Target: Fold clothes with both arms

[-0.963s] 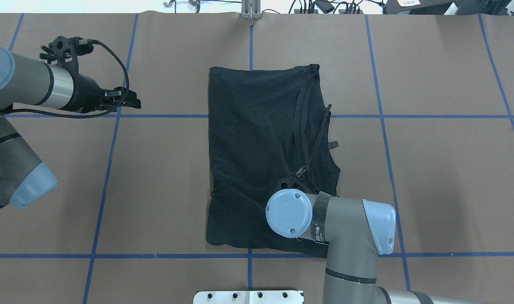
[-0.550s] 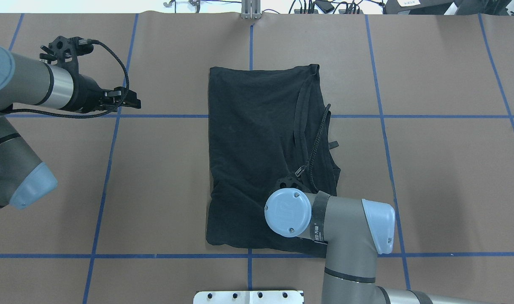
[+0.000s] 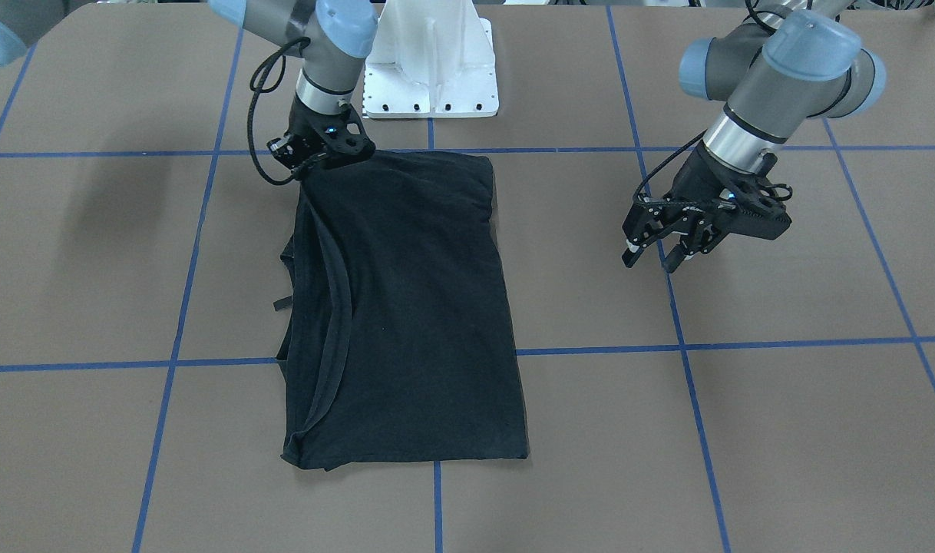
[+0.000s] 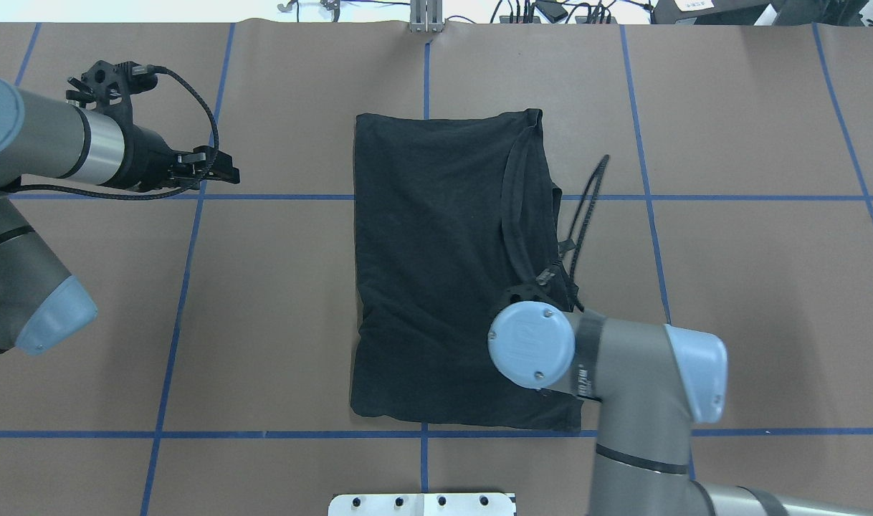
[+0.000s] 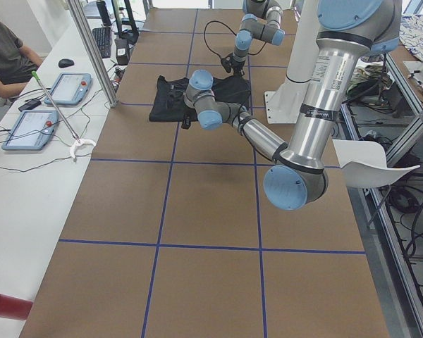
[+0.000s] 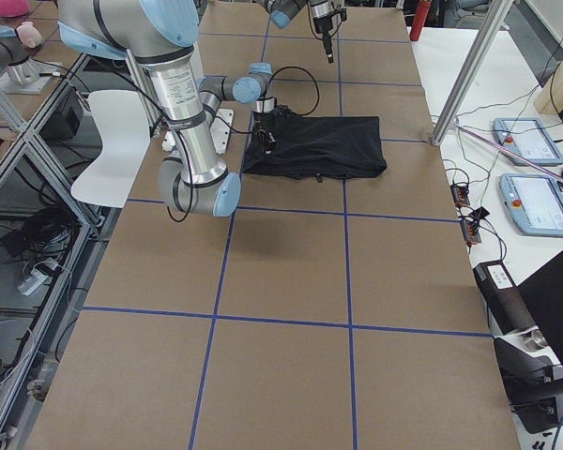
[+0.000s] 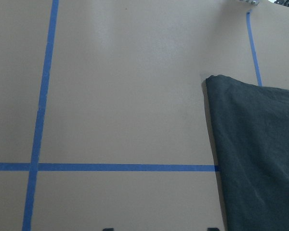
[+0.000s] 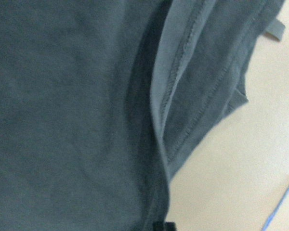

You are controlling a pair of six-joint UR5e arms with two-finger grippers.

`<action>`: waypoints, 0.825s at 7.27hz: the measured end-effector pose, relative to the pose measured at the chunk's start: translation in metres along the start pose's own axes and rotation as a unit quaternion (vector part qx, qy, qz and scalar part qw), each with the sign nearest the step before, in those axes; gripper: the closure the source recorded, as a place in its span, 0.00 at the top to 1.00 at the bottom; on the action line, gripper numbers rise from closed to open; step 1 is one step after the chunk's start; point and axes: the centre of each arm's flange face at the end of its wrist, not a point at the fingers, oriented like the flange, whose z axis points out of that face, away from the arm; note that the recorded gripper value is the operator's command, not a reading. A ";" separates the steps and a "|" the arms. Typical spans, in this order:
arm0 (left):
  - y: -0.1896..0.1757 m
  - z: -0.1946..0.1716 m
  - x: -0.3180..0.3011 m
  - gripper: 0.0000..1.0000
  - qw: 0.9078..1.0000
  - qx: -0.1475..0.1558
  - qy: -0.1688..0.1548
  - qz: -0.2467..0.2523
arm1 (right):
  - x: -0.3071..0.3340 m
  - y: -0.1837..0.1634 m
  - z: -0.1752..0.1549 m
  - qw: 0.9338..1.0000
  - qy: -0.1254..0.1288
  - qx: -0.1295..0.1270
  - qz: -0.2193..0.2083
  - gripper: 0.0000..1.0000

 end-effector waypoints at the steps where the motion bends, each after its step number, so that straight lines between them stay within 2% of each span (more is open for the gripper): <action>1: 0.000 -0.001 0.001 0.72 1.000 0.000 0.001 -0.004 | 0.004 0.020 0.011 0.999 0.000 -0.017 0.040 0.00; 2: 0.000 -0.001 0.002 0.72 1.000 0.000 0.002 -0.006 | 0.001 0.029 0.011 0.998 -0.005 -0.025 0.058 0.00; 3: 0.000 -0.001 0.002 0.72 1.000 0.000 0.002 -0.007 | 0.002 0.031 0.010 0.997 -0.008 -0.029 0.066 0.72; 4: 0.000 -0.001 0.002 0.72 1.000 0.000 0.002 -0.007 | 0.007 0.029 0.010 0.997 -0.009 -0.029 0.069 1.00; 6: 0.001 -0.001 0.002 0.72 1.000 0.000 0.002 -0.007 | 0.011 0.026 0.007 0.997 -0.012 -0.029 0.074 1.00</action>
